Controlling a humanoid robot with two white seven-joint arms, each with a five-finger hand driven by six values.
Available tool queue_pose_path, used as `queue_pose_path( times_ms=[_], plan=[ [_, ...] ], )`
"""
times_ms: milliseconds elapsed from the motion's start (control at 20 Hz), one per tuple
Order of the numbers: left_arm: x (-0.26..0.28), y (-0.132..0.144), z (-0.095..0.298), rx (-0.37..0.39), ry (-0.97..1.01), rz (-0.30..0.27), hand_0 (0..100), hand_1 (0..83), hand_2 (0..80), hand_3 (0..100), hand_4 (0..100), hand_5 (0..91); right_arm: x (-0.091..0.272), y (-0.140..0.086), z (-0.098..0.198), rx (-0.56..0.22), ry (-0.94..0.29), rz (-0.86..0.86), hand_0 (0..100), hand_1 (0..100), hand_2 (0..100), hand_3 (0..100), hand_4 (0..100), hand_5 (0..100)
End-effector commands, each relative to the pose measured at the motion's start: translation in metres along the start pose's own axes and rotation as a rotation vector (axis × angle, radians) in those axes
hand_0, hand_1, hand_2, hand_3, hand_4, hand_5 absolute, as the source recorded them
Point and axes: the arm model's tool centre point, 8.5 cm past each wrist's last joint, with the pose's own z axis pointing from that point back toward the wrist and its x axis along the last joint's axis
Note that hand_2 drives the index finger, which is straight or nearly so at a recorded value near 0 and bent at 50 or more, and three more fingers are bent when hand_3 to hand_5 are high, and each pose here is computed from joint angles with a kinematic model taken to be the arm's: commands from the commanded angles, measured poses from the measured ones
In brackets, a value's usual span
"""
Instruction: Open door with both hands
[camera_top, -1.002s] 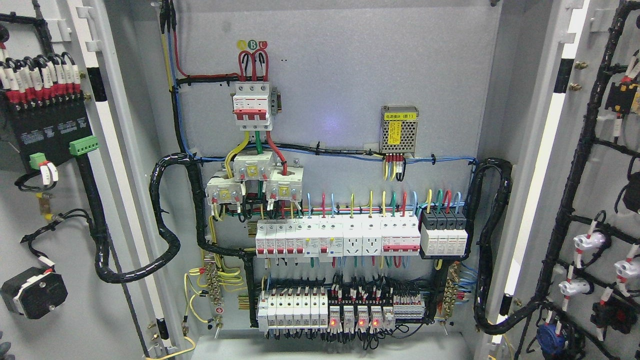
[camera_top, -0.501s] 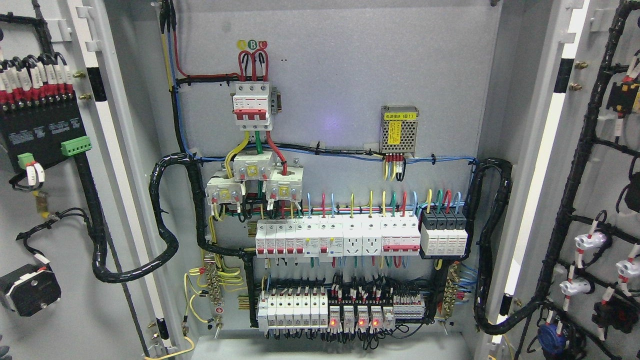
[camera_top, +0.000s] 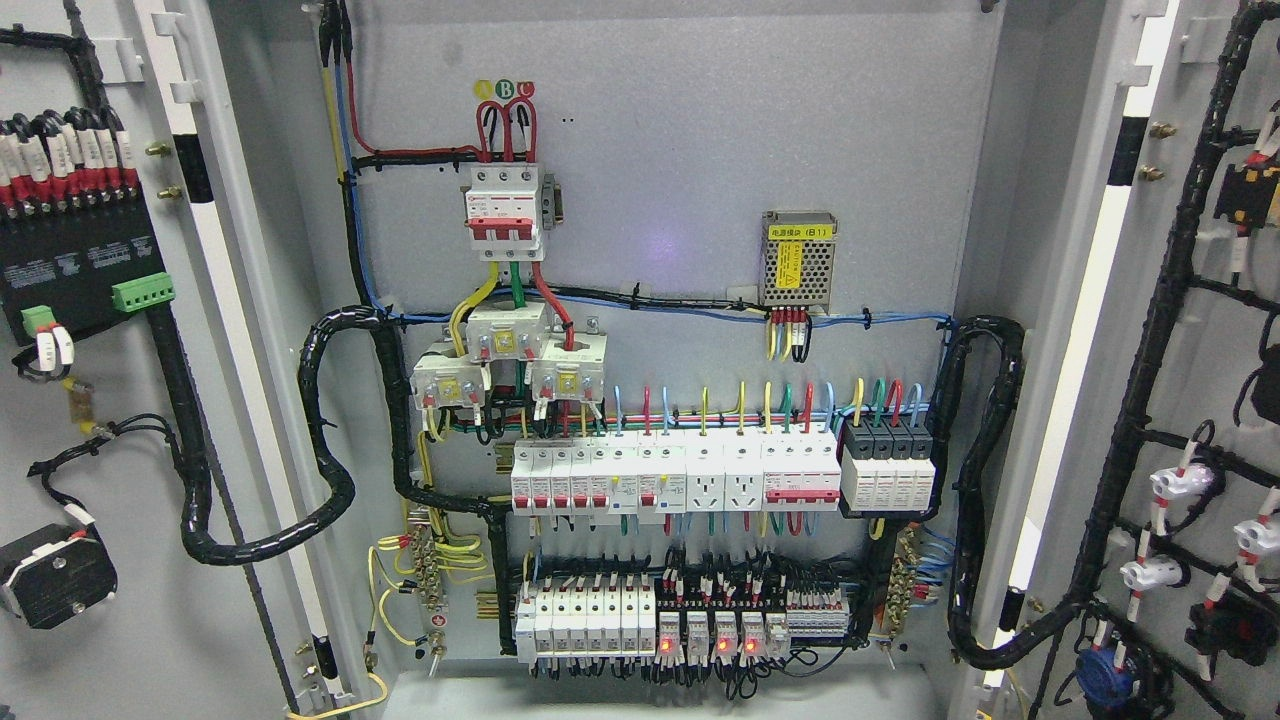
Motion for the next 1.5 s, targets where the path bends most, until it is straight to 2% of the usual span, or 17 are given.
queue_pose_path(
  times_ms=[0, 451, 651, 1052, 1452],
  plan=[
    [-0.002, 0.013, -0.007, 0.02, 0.007, -0.01, 0, 0.0, 0.0, 0, 0, 0.0, 0.001, 0.005, -0.003, 0.015, -0.013, -0.013, 19, 0, 0, 0, 0, 0],
    [0.002, 0.019, -0.013, 0.023, -0.002, -0.022, 0, 0.0, 0.0, 0, 0, 0.0, 0.001, 0.013, -0.015, 0.065, -0.03, -0.028, 19, 0, 0, 0, 0, 0],
    [0.004, 0.021, -0.013, 0.03, -0.006, -0.024, 0, 0.0, 0.0, 0, 0, 0.0, -0.007, 0.023, -0.016, 0.108, 0.003, -0.054, 19, 0, 0, 0, 0, 0],
    [0.007, 0.02, -0.015, 0.022, -0.012, -0.026, 0, 0.0, 0.0, 0, 0, 0.0, -0.022, 0.04, -0.012, 0.146, 0.045, -0.114, 19, 0, 0, 0, 0, 0],
    [0.013, 0.01, -0.015, -0.012, -0.025, -0.012, 0, 0.0, 0.0, 0, 0, 0.0, -0.026, 0.045, -0.01, 0.151, 0.058, -0.13, 19, 0, 0, 0, 0, 0]
  ],
)
